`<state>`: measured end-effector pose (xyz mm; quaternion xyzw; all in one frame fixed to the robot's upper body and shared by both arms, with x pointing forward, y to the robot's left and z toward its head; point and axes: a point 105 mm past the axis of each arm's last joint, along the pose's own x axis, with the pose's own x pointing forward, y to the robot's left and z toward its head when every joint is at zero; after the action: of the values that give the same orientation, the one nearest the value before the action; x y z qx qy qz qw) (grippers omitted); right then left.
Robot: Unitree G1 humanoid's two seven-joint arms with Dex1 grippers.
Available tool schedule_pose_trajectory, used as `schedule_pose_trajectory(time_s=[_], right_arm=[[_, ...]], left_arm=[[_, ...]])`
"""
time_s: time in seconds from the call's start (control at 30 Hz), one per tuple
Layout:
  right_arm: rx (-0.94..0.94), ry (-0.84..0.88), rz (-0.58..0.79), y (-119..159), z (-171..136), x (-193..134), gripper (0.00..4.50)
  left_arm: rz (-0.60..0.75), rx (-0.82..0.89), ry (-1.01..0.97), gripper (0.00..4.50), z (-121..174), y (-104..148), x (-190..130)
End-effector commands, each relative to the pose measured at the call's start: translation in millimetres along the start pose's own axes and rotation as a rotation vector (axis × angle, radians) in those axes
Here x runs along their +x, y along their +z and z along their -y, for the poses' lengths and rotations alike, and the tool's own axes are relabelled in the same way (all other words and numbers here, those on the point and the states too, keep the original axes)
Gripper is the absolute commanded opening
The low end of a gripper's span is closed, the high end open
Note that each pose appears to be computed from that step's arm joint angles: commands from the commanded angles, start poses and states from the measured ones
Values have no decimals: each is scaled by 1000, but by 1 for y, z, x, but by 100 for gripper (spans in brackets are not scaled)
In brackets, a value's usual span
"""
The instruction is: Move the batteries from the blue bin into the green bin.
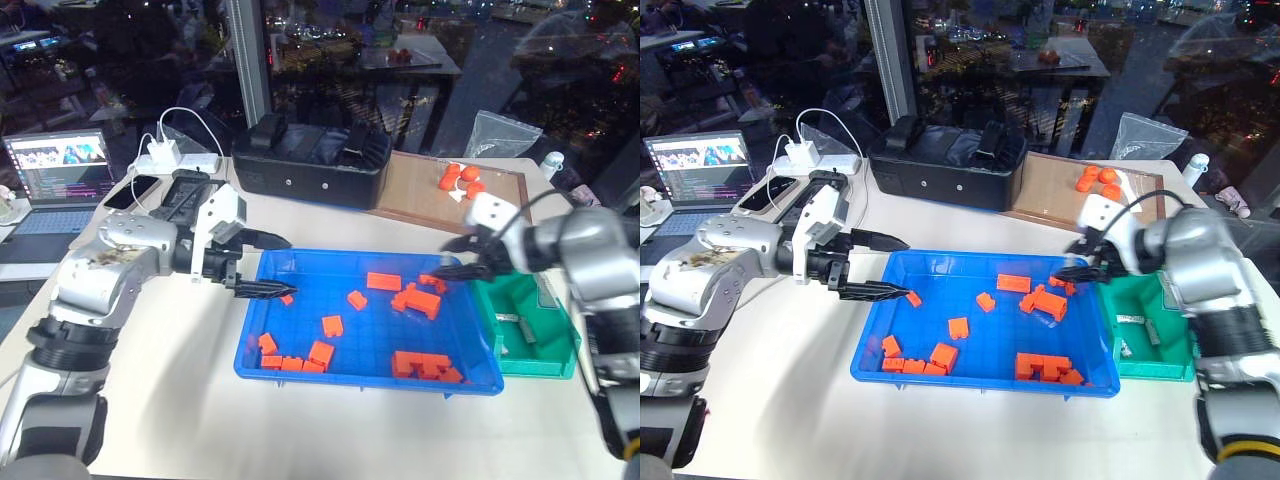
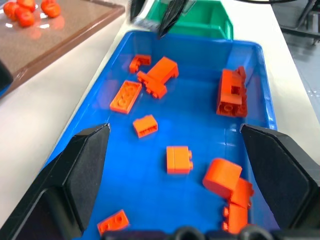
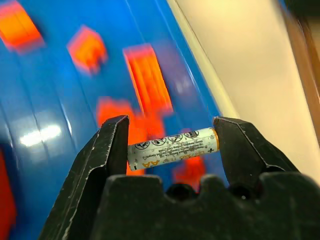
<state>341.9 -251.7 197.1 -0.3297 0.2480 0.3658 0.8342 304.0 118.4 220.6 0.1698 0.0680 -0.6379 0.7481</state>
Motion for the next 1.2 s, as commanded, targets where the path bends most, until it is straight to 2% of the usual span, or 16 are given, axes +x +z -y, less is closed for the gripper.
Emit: schedule_pose_trajectory(time_s=[0.03,0.3,0.33,0.4,0.47,0.6,0.77,0.93,1.0,1.07,1.2], right_arm=[[-2,-73,-11,0,7,-21,247],[32,-64,-208,-58,-3,-12,247],[35,-66,-219,-61,-3,-12,327],[37,-67,-227,-64,-4,-13,373],[41,-64,-205,-60,-4,-14,443],[59,-51,-125,-41,-2,-21,443],[133,-98,72,-8,14,-62,443],[202,-247,456,8,26,-92,443],[271,-303,568,2,22,-94,443],[344,-312,568,-15,10,-87,443],[402,-343,466,-42,-8,-72,443]], left_arm=[[15,57,1,450,-4,11,1],[-42,108,49,450,-13,2,13],[-52,115,60,450,-13,0,13],[-64,124,83,450,-15,-2,13],[-51,117,91,450,-15,-1,11],[-60,155,171,450,-26,-2,6],[-18,143,237,450,-33,4,-8],[34,145,394,450,-42,5,-26],[62,93,470,450,-47,1,-33],[84,59,516,450,-49,-5,-41],[96,12,609,450,-54,-25,-55]])
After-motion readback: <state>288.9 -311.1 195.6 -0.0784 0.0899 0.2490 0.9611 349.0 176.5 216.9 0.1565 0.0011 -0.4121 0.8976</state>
